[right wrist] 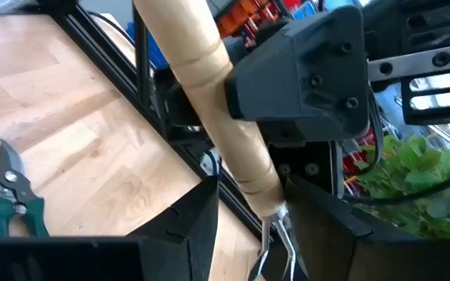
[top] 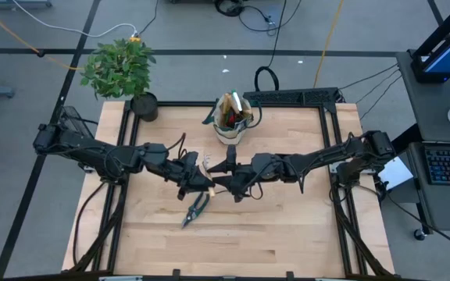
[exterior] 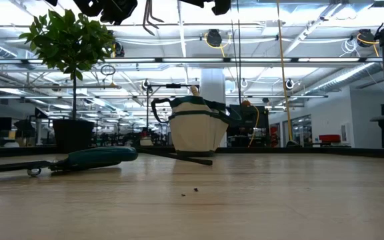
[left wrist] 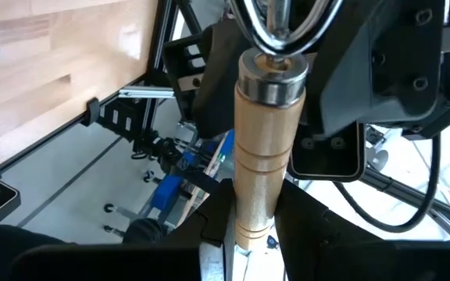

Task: Pick & Place Garden tools in Gardening bag
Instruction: Put the brown hand rake into the brown gardening bag

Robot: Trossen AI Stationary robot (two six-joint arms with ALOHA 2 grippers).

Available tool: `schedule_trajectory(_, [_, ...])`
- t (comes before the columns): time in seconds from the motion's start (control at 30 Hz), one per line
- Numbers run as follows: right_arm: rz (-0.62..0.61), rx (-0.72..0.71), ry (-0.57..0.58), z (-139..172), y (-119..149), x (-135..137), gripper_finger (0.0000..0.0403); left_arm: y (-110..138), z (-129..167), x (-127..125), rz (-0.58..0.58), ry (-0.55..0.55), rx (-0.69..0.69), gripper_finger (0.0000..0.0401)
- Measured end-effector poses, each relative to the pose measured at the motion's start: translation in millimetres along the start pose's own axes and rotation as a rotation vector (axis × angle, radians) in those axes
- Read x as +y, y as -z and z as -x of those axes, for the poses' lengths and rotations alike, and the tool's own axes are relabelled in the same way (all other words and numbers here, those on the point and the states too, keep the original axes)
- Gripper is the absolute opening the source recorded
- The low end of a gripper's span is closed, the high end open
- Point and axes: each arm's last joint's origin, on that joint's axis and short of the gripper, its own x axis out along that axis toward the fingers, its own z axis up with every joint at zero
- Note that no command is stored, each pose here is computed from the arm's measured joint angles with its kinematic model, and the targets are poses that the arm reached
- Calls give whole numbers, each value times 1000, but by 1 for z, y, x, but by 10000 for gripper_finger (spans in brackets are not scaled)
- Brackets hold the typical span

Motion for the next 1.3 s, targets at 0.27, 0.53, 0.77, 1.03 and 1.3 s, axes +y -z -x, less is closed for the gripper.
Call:
schedule_trajectory(0.27, [-5,-75,-9,0,-4,-2,144,-1,-2,2,13,-5,5,66])
schedule_trajectory(0.53, [-8,-73,8,-1,0,-7,144,-1,-7,0,20,18,26,66])
schedule_trajectory(0.77, [-16,-54,18,-6,8,-6,143,0,-14,-3,6,8,50,66])
schedule_trajectory(1.03, [-25,-59,12,-6,6,-5,109,-1,-14,-3,14,4,53,66])
schedule_trajectory(1.3, [-20,-60,1,-5,3,-1,80,-3,-14,-4,22,5,49,66])
